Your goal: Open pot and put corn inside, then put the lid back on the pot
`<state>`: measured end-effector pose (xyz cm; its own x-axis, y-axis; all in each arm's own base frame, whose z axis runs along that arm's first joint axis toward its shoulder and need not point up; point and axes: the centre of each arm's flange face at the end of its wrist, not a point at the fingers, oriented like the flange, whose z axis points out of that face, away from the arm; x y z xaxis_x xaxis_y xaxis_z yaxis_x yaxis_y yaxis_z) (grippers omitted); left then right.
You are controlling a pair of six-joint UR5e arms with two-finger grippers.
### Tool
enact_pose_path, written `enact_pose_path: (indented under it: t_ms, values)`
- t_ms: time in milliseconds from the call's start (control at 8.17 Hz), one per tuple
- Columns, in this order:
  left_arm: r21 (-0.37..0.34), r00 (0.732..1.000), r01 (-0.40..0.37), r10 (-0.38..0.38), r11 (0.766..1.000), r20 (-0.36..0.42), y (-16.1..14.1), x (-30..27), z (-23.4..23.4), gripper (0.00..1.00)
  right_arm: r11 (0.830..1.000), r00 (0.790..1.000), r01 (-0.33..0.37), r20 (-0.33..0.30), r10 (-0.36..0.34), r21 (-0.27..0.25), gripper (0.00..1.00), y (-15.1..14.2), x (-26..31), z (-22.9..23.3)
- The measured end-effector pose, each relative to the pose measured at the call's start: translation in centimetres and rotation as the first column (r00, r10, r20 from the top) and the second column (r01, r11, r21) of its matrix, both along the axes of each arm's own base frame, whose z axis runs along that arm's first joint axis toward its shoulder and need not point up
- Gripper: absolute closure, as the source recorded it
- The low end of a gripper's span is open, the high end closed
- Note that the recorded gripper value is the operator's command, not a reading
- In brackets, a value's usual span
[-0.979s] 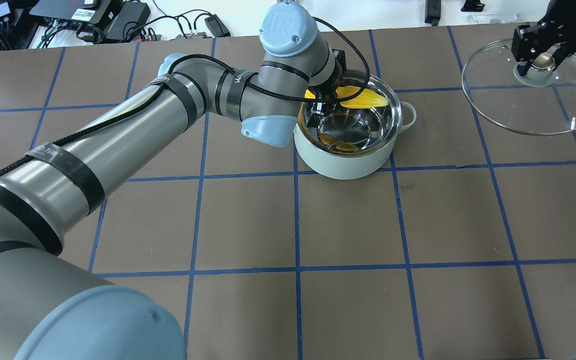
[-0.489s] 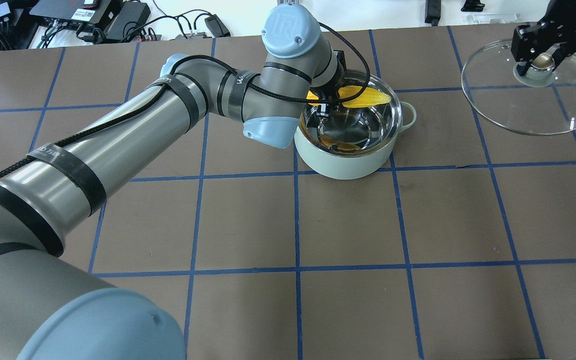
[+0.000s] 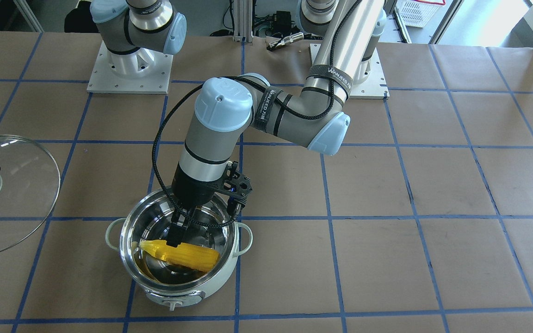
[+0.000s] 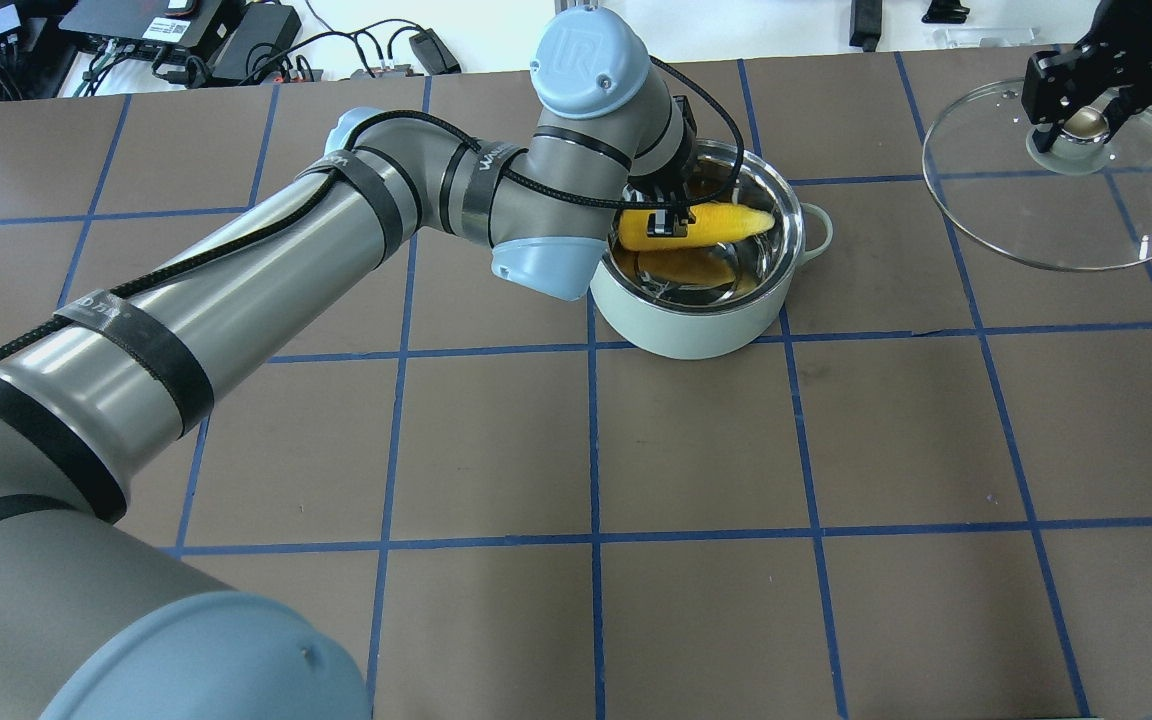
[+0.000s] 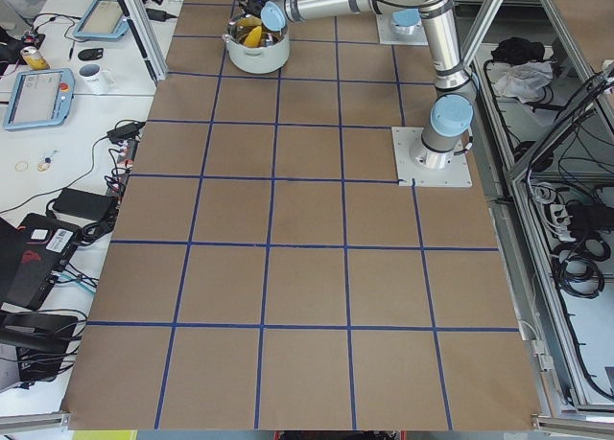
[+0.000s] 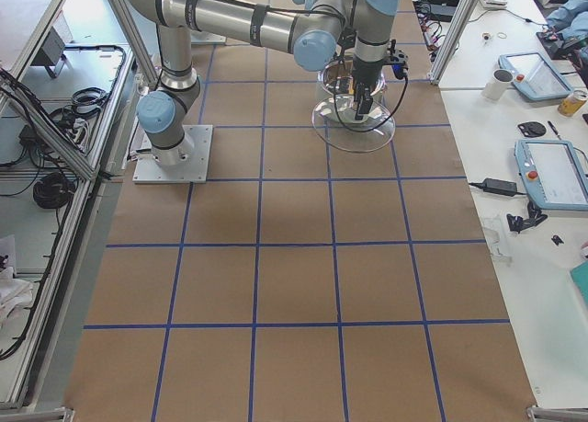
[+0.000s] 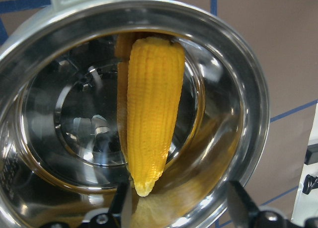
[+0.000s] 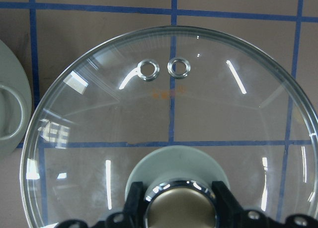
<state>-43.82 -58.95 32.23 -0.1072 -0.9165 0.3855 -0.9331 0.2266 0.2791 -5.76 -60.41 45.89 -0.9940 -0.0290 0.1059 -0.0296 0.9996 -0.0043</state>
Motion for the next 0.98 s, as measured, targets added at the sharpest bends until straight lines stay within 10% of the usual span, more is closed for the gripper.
enact_pose_path:
  t_ms: [367, 979]
  values:
    - [-0.075, 0.991, 0.133, -0.13, 0.988, 0.045, 0.5, 0.4, 2.6, 0.02, 1.0, 1.0, 0.005, 0.009, -0.005, -0.005, 0.64, 0.0, 0.1, 0.1]
    - [-0.189, 0.793, 0.6, -0.547, 0.777, 0.269, -3.4, 9.3, 6.3, 0.0, 0.994, 1.0, 0.015, 0.029, -0.012, -0.106, 0.64, -0.9, 5.2, 1.9]
